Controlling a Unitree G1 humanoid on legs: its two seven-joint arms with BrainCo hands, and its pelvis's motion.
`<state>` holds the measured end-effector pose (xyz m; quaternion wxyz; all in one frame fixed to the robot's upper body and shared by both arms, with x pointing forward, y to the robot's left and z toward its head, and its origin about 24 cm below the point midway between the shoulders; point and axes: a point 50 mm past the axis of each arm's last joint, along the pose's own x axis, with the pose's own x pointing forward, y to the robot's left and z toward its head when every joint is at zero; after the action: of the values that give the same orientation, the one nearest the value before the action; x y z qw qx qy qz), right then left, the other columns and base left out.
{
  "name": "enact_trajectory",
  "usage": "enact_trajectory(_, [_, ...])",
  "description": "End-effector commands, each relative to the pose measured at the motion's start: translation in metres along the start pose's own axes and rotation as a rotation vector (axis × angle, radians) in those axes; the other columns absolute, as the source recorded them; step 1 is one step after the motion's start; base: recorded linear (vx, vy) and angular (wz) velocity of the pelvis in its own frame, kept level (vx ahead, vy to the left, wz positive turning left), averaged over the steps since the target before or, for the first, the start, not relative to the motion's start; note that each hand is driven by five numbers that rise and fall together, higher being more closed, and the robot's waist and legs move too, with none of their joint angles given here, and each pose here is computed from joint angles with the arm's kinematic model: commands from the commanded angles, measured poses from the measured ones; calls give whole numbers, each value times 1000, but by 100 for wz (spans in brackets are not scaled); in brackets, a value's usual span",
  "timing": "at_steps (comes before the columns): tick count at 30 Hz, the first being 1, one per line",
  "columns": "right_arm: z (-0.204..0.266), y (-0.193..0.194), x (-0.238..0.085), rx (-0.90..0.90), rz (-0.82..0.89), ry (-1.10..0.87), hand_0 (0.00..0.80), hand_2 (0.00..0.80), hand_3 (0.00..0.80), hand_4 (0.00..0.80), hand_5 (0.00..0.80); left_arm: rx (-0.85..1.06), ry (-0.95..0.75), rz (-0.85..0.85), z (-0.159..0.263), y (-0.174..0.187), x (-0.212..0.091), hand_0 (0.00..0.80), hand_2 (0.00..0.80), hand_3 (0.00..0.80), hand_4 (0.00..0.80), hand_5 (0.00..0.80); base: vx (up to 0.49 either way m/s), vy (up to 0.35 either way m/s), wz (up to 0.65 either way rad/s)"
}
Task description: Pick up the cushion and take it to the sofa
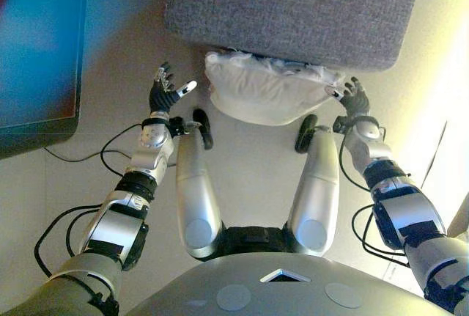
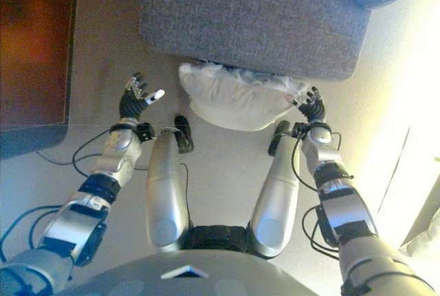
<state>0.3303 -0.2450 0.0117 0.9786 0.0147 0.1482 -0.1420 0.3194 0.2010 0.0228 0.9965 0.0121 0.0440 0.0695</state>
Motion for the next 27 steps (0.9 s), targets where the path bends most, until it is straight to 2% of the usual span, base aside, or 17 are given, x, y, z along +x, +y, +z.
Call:
enact_trajectory(1, [-2,-12,-1,-15,36,1,0,0,0,0,0,15,-40,9,9,1,7,0,0,0,0,0,-43,-25,0])
enact_trajectory(4, [1,-12,1,-73,78,29,0,0,0,0,0,1,-26,-6,11,6,11,0,0,0,0,0,-13,-8,0])
enact_trajectory(10, [6,-18,8,-119,55,99,0,0,0,0,0,-14,51,-133,16,-1,22,0,0,0,0,0,4,0,-1])
enact_trajectory(14, [10,-15,13,-198,115,180,0,0,0,0,0,-98,90,-168,28,-3,34,0,0,0,0,0,21,25,0])
enact_trajectory(20, [40,-6,22,-359,166,189,0,0,0,0,0,75,151,-184,48,1,52,0,0,0,0,0,0,0,0])
enact_trajectory(25, [66,11,27,-464,200,135,0,0,0,0,0,195,170,-133,65,3,63,0,0,0,0,0,-38,43,-1])
enact_trajectory(27, [74,23,28,-594,221,99,0,0,0,0,0,247,185,-121,71,0,67,0,0,0,0,0,-15,18,0])
